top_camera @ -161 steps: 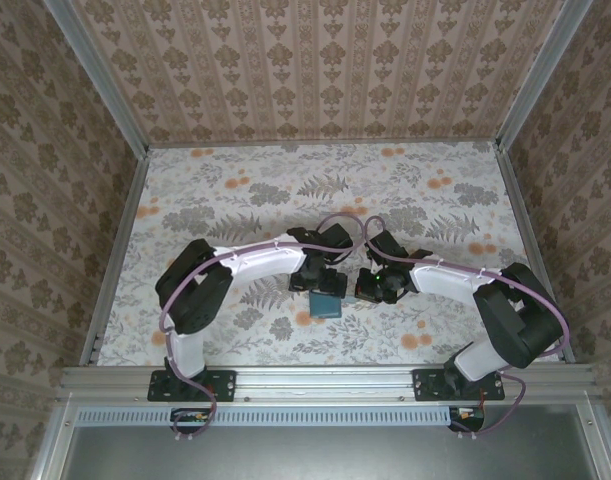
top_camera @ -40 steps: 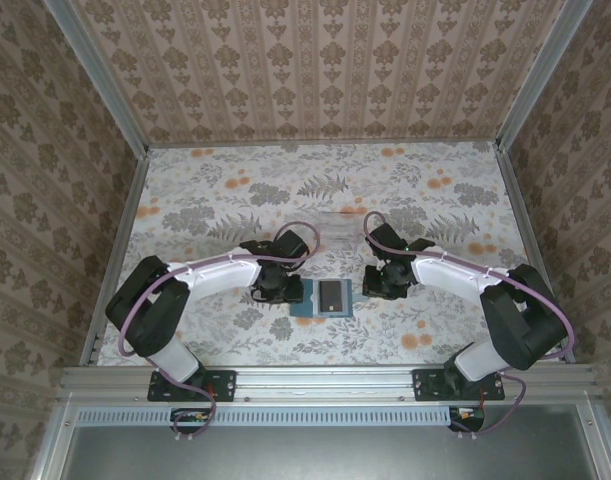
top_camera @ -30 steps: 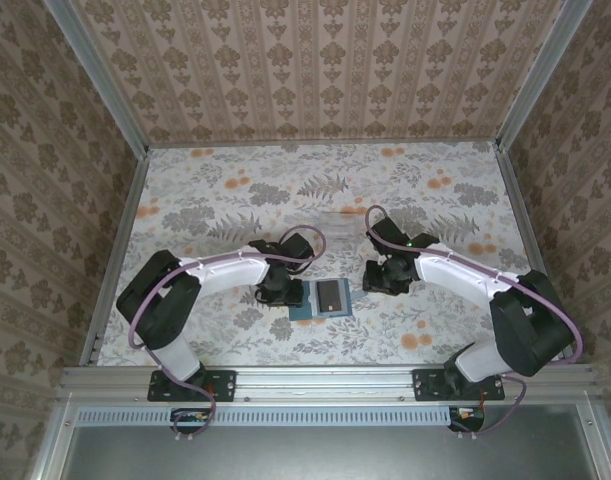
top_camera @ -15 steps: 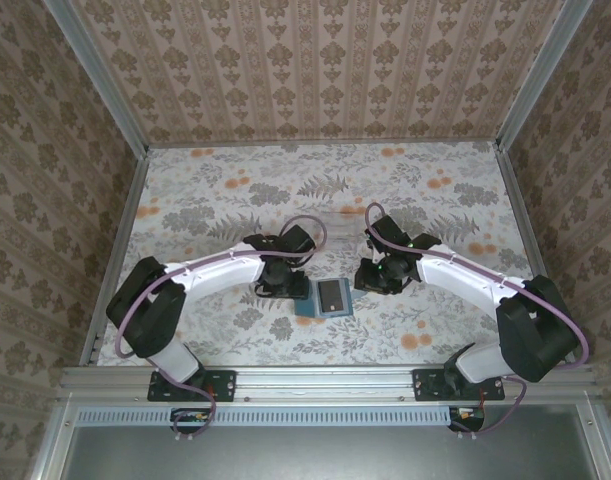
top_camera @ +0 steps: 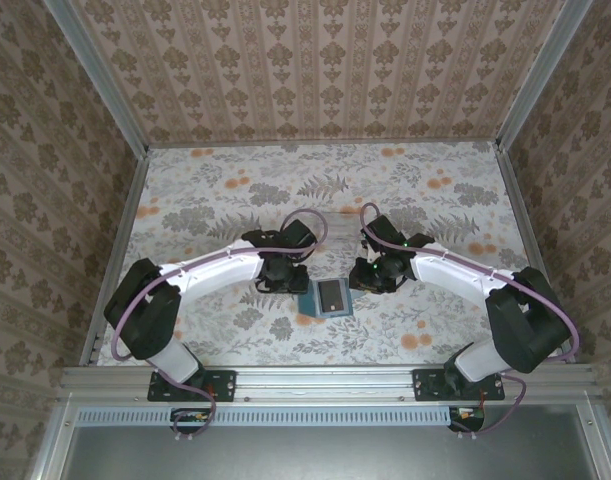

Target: Take the credit cards out of the card holder

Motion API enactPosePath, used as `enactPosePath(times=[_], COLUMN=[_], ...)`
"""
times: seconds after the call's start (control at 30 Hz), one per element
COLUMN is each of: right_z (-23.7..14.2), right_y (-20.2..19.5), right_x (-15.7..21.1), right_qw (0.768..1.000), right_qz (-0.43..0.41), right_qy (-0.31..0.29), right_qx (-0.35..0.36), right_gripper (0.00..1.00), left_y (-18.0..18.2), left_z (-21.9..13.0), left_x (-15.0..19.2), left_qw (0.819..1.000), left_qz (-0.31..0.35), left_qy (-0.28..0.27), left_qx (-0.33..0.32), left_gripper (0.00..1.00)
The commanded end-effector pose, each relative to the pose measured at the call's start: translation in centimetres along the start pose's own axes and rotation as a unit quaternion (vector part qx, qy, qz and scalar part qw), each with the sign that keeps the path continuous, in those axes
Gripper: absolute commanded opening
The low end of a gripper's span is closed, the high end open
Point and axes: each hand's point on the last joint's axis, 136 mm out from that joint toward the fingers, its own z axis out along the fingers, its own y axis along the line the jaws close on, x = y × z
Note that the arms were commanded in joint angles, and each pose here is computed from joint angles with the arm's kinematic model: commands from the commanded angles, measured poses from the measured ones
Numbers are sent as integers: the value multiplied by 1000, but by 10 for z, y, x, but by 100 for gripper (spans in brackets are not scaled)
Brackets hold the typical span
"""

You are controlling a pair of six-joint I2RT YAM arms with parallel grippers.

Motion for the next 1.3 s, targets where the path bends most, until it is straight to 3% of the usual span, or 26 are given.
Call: enactPosePath(times=[0.0,0.37,0.57,0.77,1.03,1.27], right_z=[4,3,4,4,6,11], right_y=[-2,-4,-6,-6,-9,-20], right_x=[5,7,9,9,10,10], right_qw=[1000,1000,1000,1000,1000,999], right_qz=[0,0,-1,-1,3,-8], right_qy=[8,6,8,7,7,5], right_qx=[2,4,4,3,4,31], right_gripper=[24,23,23,22,19,24], left_y=[15,13,15,3,-14,-14], left_z=[-2,23,29,27,36,39], left_x=[8,22,26,26,21,9], left_qw=[998,982,966,966,979,994], left_qz=[27,93,129,145,126,65], left_qy=[24,112,146,149,132,89], left_qx=[-57,-119,-172,-153,-88,-10], left_gripper=[28,28,37,43,24,18])
